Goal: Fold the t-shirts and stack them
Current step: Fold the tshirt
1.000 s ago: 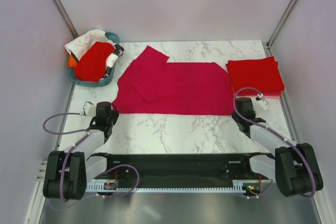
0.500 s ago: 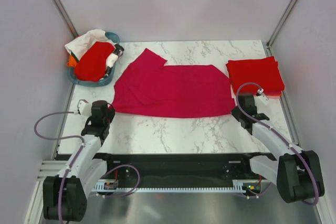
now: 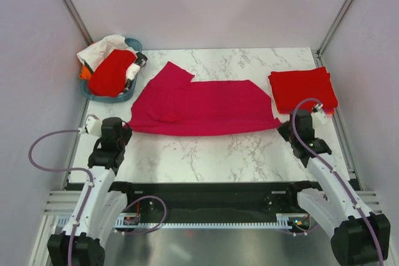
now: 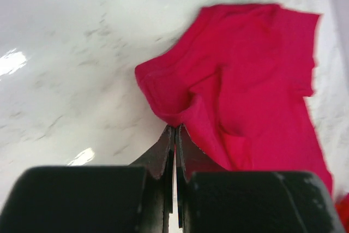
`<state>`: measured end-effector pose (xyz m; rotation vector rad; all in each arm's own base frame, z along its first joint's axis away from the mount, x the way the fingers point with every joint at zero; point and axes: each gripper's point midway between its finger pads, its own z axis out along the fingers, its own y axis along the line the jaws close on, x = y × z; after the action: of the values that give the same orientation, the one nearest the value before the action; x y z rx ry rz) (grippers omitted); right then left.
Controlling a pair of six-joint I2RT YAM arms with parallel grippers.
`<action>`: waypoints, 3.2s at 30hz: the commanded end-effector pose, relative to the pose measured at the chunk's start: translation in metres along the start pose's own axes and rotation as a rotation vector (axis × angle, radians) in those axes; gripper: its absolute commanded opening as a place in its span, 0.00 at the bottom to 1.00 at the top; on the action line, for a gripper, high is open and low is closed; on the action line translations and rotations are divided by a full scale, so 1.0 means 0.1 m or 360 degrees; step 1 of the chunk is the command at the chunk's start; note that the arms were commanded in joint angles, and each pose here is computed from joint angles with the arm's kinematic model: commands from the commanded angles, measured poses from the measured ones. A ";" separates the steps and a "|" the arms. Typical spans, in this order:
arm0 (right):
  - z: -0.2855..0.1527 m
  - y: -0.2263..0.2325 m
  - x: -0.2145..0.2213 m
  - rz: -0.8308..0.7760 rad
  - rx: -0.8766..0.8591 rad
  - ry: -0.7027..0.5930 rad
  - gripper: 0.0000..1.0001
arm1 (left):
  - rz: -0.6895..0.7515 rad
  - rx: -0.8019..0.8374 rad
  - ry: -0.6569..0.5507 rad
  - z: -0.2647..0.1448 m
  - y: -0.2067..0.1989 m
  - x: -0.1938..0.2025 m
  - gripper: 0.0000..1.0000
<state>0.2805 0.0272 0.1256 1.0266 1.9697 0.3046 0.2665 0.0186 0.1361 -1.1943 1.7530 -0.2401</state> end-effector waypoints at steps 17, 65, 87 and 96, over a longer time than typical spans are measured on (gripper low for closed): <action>-0.11 -0.80 0.53 0.0039 0.0279 0.0178 0.00 | -0.0057 -0.0244 0.0139 -0.16 0.86 0.47 0.02; -0.44 -0.48 0.00 0.0000 0.0074 -0.0079 0.55 | -0.0056 -0.0160 -0.0023 -0.73 0.44 -0.19 0.58; 0.96 0.74 0.02 -0.0734 -0.0068 0.0249 0.59 | 0.0513 0.0611 0.0461 0.28 -1.44 0.45 0.75; 1.55 0.83 0.27 -0.1010 0.0008 0.0356 0.61 | 0.0785 0.0484 0.0603 0.94 -1.73 1.05 0.76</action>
<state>0.4178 0.0676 0.0584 0.4358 2.4061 0.0967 0.4042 -0.1182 0.1202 -0.5783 2.2235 -0.4762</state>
